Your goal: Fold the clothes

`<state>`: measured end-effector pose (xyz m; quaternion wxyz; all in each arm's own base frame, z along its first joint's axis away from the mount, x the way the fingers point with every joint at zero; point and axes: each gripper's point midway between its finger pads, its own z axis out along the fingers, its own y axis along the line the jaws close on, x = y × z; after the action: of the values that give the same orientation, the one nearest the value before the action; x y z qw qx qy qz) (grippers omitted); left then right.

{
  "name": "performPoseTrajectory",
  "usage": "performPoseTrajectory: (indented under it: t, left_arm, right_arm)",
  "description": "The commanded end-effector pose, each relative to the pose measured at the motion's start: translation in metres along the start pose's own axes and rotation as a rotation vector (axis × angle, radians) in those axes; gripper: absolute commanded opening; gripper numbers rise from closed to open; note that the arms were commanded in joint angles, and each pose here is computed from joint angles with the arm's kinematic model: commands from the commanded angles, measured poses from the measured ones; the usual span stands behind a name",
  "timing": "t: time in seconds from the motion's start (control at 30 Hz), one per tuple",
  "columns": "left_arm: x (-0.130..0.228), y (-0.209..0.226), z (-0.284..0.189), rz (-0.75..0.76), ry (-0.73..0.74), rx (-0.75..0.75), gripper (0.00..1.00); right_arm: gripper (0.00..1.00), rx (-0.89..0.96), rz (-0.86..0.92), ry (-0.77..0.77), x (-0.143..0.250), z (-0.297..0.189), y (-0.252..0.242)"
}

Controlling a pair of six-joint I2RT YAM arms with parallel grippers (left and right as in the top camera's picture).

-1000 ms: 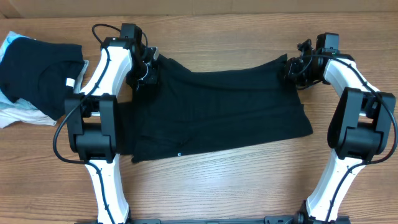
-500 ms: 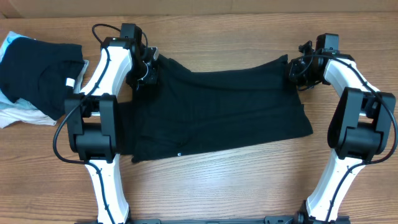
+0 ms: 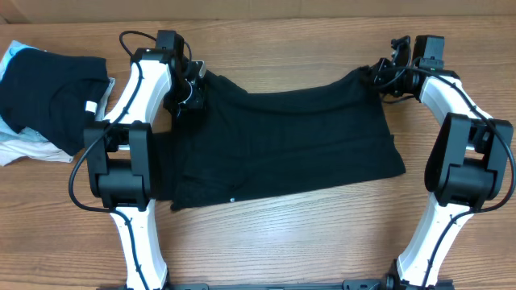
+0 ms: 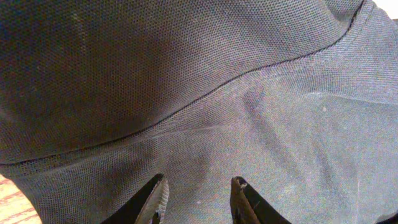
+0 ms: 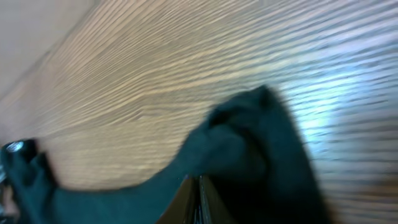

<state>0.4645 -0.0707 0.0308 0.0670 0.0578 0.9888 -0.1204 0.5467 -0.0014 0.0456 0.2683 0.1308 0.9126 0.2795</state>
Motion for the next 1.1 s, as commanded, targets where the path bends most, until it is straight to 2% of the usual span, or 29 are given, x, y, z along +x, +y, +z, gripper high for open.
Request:
performPoseTrajectory:
  t: [0.0,0.23,0.27,0.37,0.43,0.57,0.73,0.9,1.07]
  left_arm:
    - [0.005,0.001,0.007,0.000,0.021,0.016,0.37]
    - [0.006,0.001,0.007,0.000,0.023,0.017,0.38]
    - [0.006,0.001,0.007,0.000,0.023,0.017,0.38]
    - [0.006,0.001,0.007,0.000,0.023,0.017,0.38]
    - [0.005,0.001,0.007,0.000,0.023,0.016,0.39]
    - [0.005,0.001,0.007,0.000,0.022,0.016,0.41]
    - [0.002,-0.002,-0.003,0.001,0.014,0.024,0.48]
    - [-0.021,-0.009,-0.049,0.011,-0.055,0.017,0.50]
    - [-0.052,-0.017,-0.106,0.036,-0.180,0.003,0.60]
  right_arm:
    - [0.04,0.056,-0.013,-0.097,-0.029,-0.015,-0.003]
    - [0.05,0.087,-0.029,-0.189,-0.051,-0.020,-0.007]
    - [0.09,0.098,-0.023,-0.194,-0.052,-0.020,-0.009]
    - [0.44,0.100,-0.021,-0.190,-0.051,-0.020,-0.010]
    - [0.47,0.102,-0.024,-0.189,-0.051,-0.020,-0.011]
    - [0.49,0.101,-0.032,-0.194,-0.052,-0.020,-0.010]
    - [0.49,0.115,-0.023,-0.178,-0.046,-0.012,-0.018]
    - [0.48,0.115,-0.001,-0.076,-0.022,-0.008,-0.015]
    - [0.53,0.127,-0.010,-0.035,-0.037,-0.029,0.003]
